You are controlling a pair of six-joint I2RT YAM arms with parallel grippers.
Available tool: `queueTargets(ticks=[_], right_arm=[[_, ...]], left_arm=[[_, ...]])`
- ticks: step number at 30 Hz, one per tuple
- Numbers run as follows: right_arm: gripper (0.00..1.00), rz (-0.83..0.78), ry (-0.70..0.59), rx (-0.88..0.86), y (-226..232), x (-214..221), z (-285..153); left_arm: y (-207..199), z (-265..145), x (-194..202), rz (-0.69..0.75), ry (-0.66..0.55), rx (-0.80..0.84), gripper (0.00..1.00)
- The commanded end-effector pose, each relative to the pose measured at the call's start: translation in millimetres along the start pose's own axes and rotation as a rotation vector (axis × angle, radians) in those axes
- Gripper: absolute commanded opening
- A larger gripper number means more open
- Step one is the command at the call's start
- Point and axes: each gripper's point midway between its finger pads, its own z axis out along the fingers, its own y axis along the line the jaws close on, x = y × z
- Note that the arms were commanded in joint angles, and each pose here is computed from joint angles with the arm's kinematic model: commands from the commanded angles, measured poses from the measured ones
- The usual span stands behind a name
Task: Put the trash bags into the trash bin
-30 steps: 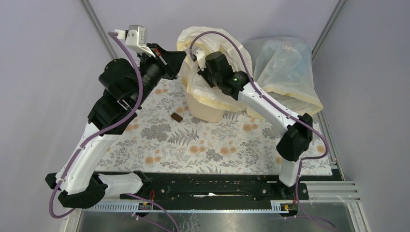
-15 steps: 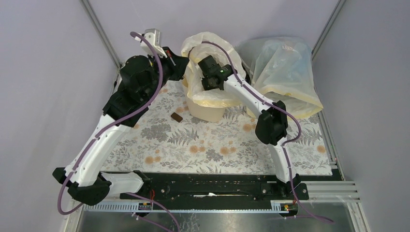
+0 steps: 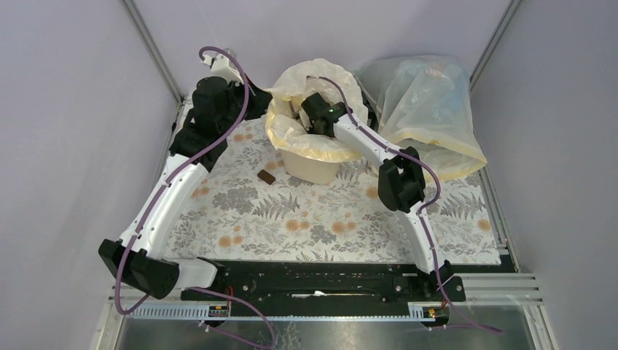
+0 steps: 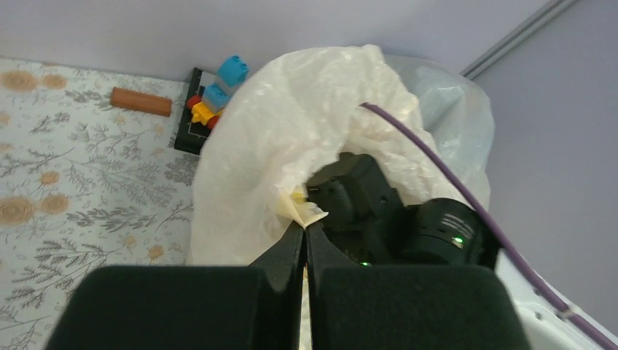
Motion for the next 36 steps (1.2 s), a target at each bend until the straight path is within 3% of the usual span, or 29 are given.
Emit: queueTargets(ticks=[1, 8, 16, 22, 25, 33, 36], right_arm=[[0.0, 0.033, -0.134, -0.005, -4.9, -32.8, -53.9], [0.12, 0.062, -0.272, 0.011, -10.7, -53.3, -120.2], [0.33, 0.067, -0.298, -0.012, -5.4, -49.4, -140.9], [0.41, 0.054, -0.367, -0.033, 5.6, -54.2, -160.2], [0.4, 0.068, -0.383, -0.012, 3.4, -52.9, -154.3], [0.28, 0.02, -0.231, 0.092, -5.4, -28.3, -86.0], [0.33, -0.009, -0.224, 0.121, -5.5, -25.2, -72.8]], left_arm=[[1.9, 5.1, -18.7, -0.053, -0.052, 0.055, 0.0], [29.1, 12.5, -14.4, -0.097, -0.049, 0.015, 0.0], [39.8, 17.9, -17.2, -0.132, -0.059, 0.022, 0.0], [48.9, 24.5, -11.0, -0.134, -0.041, 0.002, 0.0], [50.8, 25.4, -7.4, -0.139, -0.034, -0.001, 0.0], [36.5, 24.4, -21.0, -0.159, -0.06, 0.051, 0.0], [33.2, 27.6, -30.6, -0.16, -0.08, 0.057, 0.0]])
